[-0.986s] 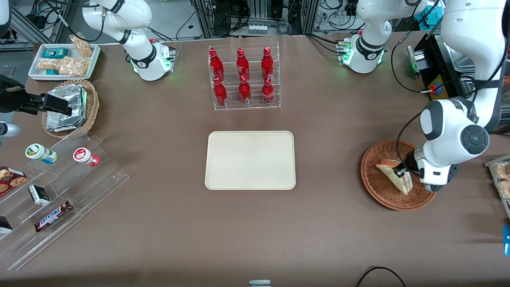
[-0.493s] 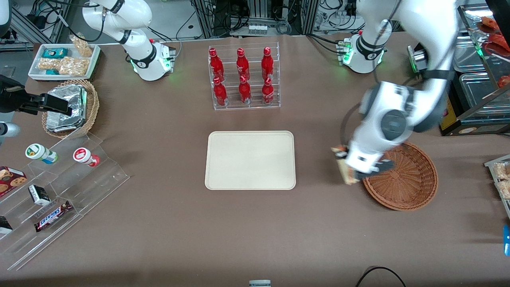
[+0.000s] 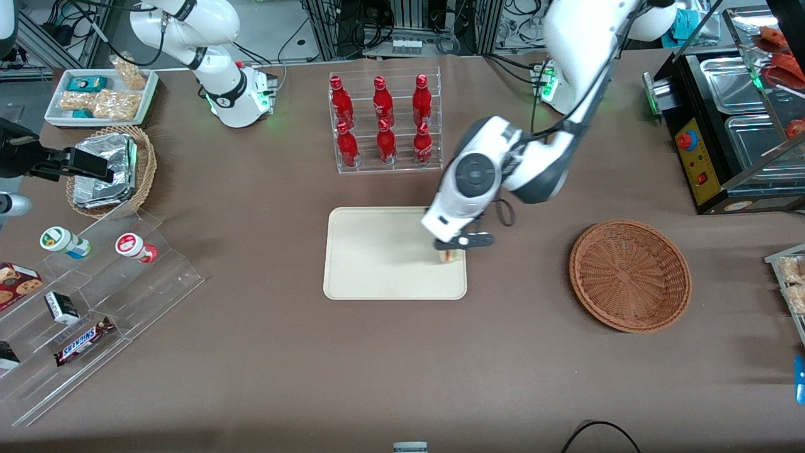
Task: Place sandwich from basket to tray
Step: 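Carry the sandwich with the left gripper over the cream tray, then lower the sandwich onto the tray and open the left gripper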
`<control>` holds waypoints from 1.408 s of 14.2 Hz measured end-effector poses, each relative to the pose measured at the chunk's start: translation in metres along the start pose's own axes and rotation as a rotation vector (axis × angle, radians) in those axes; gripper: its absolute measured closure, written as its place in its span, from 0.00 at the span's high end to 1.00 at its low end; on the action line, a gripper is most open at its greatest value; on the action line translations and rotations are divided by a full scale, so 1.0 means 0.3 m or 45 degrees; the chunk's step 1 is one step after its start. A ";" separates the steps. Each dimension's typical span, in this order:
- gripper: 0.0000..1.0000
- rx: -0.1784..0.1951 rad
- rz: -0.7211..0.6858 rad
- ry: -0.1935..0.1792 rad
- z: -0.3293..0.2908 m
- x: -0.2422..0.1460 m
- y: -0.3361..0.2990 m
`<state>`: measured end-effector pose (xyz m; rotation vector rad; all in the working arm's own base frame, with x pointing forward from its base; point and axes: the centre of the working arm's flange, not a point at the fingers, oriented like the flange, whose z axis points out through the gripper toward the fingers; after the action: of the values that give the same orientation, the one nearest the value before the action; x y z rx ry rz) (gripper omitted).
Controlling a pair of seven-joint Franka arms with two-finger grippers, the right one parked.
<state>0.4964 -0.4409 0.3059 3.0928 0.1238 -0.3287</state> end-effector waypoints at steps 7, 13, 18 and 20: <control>0.25 0.006 0.044 -0.012 0.103 -0.063 0.177; 0.30 -0.015 0.076 -0.007 0.173 -0.051 0.275; 0.68 -0.031 0.087 0.046 0.195 -0.016 0.292; 0.85 -0.014 0.111 0.111 0.145 -0.001 0.294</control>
<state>0.4944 -0.5305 0.2653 3.0904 -0.0079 -0.1893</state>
